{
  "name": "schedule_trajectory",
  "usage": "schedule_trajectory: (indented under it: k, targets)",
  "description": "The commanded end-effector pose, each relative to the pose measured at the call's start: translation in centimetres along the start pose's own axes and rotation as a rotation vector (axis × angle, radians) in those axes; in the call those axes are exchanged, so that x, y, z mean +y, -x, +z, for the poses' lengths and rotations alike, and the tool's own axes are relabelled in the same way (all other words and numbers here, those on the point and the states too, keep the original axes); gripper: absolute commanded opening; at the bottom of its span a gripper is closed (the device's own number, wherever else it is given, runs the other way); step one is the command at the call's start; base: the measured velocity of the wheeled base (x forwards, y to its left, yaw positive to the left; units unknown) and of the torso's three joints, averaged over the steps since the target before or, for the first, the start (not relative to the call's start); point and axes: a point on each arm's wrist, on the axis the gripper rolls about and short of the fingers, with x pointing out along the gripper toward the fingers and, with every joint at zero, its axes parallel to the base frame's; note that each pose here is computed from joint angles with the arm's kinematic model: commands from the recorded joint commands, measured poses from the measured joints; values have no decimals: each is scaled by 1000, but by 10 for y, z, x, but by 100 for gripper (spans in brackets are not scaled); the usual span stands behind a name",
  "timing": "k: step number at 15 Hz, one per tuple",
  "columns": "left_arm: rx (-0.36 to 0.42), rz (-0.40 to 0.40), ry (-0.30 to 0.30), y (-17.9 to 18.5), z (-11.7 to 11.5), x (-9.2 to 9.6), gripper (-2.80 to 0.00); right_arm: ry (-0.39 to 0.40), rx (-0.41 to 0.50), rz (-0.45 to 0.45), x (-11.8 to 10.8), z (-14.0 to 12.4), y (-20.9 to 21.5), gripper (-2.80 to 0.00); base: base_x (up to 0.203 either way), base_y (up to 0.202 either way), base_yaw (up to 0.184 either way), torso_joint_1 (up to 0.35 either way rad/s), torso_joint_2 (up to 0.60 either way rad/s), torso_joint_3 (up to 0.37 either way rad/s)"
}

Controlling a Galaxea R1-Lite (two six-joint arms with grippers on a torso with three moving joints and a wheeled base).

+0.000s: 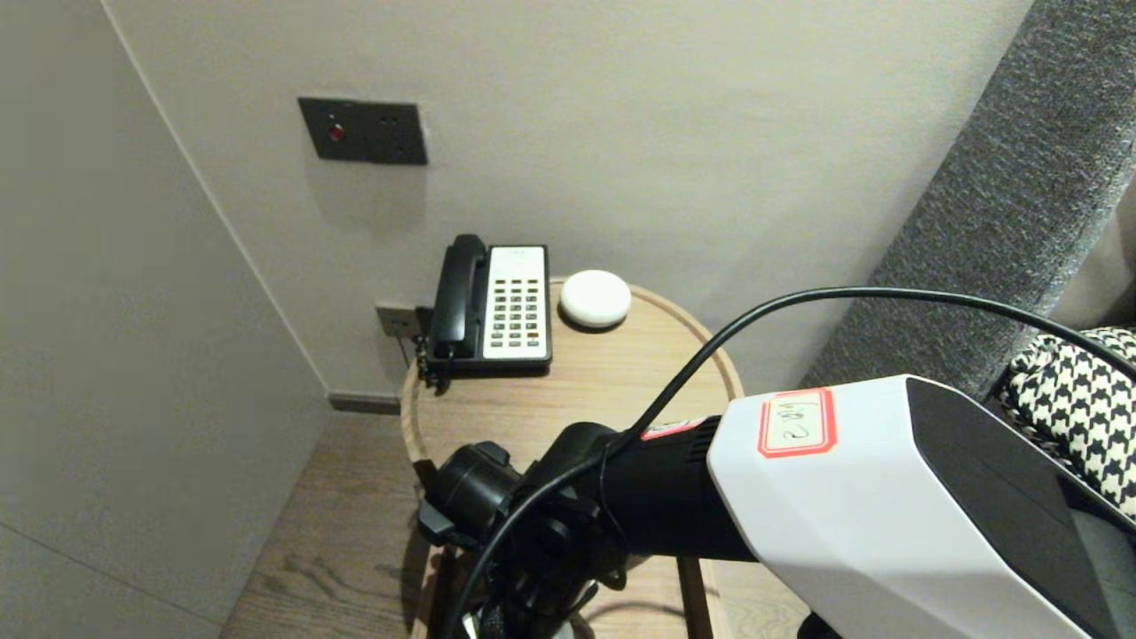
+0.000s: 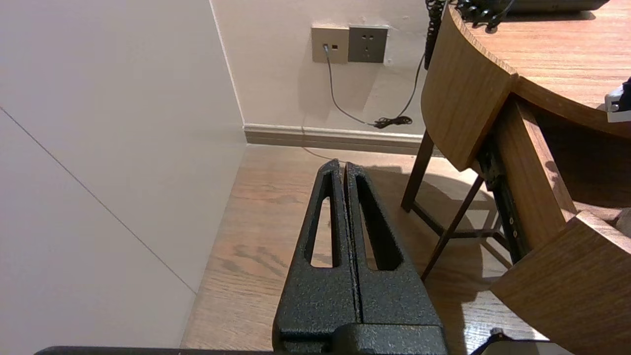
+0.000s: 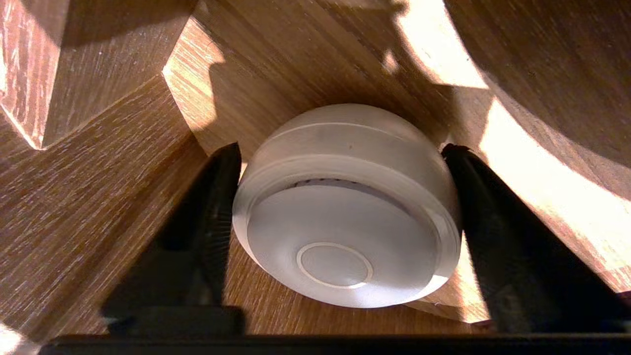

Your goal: Take the remote control out of the drawer one by one and place them on the table

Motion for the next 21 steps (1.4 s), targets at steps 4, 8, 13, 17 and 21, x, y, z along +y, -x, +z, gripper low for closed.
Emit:
schedule_trajectory:
  k: [4, 8, 13, 17, 21]
  targets:
    - [-1, 1, 0, 0, 0, 0, -280, -4, 21, -5, 1, -3, 4, -280, 0, 0, 0, 0, 0, 0]
    - [-1, 1, 0, 0, 0, 0, -280, -2, 22, -5, 3, -7, 19, -280, 0, 0, 0, 0, 0, 0]
    - [1, 1, 0, 0, 0, 0, -280, -17, 34, -9, 2, -14, 39, -280, 0, 0, 0, 0, 0, 0]
    - [0, 1, 0, 0, 0, 0, -280, -21, 12, -3, 0, -19, 57, -280, 0, 0, 0, 0, 0, 0]
    - [1, 1, 0, 0, 0, 0, -280, -31, -25, 9, -1, -25, 82, -280, 0, 0, 0, 0, 0, 0]
